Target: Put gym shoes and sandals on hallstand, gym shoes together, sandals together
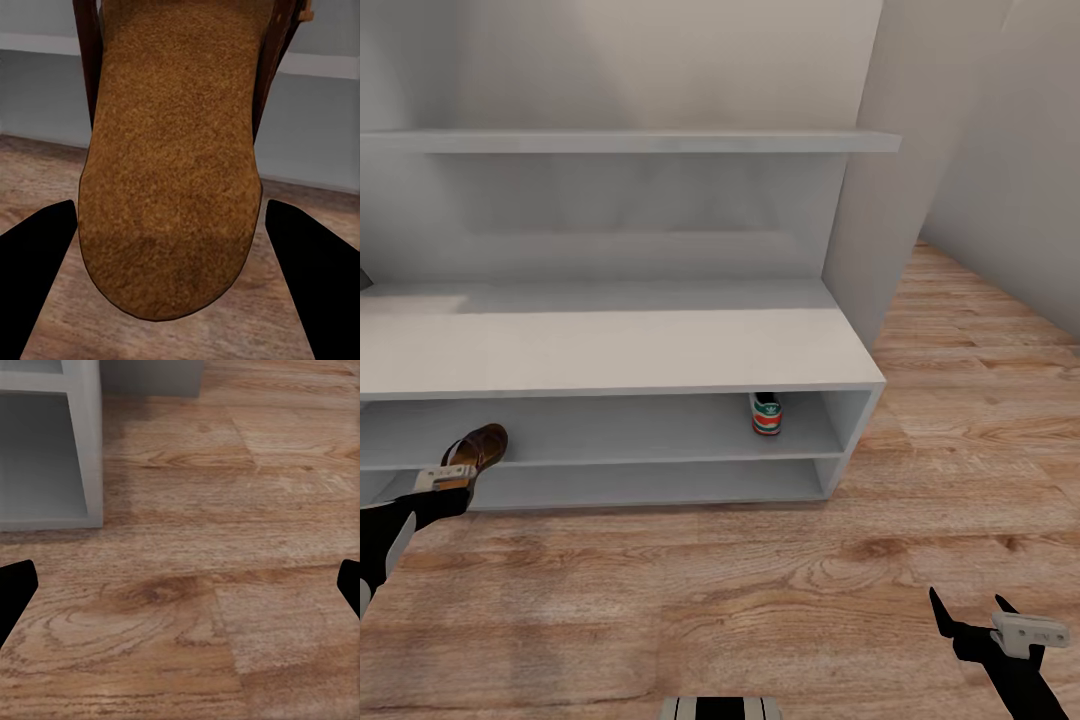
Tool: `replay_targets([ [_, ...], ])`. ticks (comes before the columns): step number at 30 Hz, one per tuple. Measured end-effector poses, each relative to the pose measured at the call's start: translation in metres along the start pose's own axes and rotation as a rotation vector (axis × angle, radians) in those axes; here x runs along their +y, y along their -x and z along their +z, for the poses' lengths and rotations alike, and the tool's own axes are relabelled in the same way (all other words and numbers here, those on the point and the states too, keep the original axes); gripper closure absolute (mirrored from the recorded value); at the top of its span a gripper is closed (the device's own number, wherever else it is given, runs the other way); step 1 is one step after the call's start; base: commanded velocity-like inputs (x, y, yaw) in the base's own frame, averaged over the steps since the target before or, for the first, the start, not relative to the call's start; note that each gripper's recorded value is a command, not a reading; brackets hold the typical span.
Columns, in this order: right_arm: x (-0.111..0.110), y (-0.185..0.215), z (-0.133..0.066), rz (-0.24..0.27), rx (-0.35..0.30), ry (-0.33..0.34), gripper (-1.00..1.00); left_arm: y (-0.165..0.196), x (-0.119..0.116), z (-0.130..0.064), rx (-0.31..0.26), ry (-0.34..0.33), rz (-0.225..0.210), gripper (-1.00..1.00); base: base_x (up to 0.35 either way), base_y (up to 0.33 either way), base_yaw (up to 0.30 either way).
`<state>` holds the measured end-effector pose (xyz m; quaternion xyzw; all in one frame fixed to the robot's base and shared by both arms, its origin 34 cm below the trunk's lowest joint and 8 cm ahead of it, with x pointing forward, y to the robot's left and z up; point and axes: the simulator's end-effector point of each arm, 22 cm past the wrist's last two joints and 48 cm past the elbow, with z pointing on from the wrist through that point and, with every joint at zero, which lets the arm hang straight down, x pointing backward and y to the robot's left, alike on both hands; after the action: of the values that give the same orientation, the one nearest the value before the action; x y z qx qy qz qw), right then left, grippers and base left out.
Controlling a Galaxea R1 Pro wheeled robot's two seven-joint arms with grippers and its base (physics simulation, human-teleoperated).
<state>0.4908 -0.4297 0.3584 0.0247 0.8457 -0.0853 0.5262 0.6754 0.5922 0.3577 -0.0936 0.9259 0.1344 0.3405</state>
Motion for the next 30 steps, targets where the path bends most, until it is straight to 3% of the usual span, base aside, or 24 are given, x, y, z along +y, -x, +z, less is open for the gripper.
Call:
replay_targets([
  [30, 0.001, 0.001, 0.0, -0.001, -0.004, 0.003, -1.0, 0.004, 0.021, -0.002, -0.029, 0.025, 0.009, 1.0, 0.0, 0.0, 0.0],
])
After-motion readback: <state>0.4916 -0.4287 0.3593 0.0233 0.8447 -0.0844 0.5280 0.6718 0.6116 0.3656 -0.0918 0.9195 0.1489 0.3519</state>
